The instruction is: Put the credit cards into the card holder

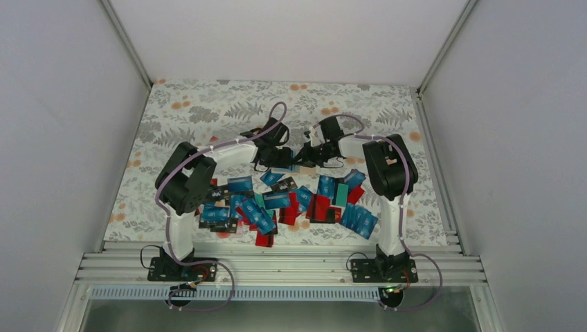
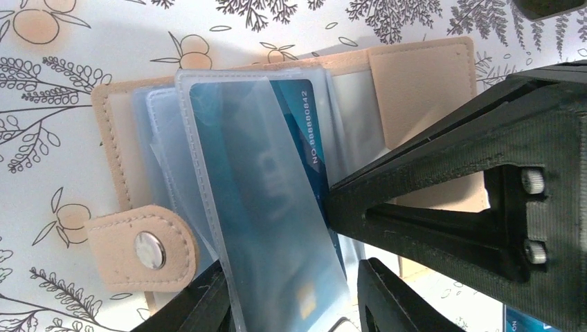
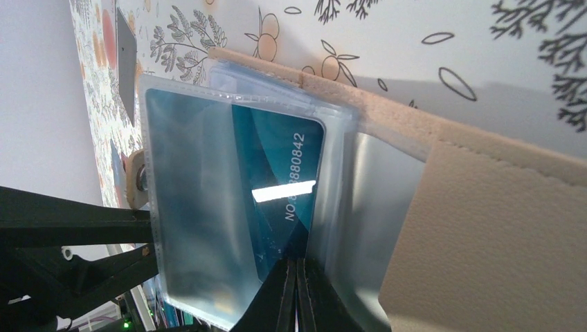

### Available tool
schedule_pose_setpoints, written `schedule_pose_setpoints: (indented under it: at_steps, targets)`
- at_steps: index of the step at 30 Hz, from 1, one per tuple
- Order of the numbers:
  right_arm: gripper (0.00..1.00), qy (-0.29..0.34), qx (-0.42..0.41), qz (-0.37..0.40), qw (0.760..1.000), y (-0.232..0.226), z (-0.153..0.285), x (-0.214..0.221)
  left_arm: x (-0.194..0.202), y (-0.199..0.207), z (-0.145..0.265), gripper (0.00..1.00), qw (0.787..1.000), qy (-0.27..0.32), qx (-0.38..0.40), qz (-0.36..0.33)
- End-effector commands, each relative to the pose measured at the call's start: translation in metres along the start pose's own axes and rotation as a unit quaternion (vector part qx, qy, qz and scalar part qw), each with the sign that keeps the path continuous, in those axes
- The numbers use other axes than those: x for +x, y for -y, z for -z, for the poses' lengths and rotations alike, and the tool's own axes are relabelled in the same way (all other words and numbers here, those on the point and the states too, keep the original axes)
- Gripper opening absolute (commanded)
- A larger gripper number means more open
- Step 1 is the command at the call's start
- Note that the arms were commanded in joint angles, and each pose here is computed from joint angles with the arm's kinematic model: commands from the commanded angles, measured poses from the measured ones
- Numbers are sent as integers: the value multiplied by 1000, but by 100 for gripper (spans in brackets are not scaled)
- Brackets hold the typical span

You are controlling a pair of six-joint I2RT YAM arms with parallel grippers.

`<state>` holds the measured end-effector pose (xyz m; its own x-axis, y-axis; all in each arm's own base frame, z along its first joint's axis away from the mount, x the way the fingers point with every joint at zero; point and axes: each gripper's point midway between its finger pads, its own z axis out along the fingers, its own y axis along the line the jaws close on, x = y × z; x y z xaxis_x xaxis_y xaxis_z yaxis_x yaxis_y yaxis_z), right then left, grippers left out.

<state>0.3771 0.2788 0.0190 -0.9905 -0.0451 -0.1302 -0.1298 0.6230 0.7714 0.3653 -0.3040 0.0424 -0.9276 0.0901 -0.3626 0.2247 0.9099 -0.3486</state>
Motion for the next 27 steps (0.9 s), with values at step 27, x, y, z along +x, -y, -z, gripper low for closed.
schedule_pose_setpoints:
  at_steps: [27]
  targets:
    - [5,45,64,6,997,-11,40,-1,-18,25,10,43,999,17,-16,-23]
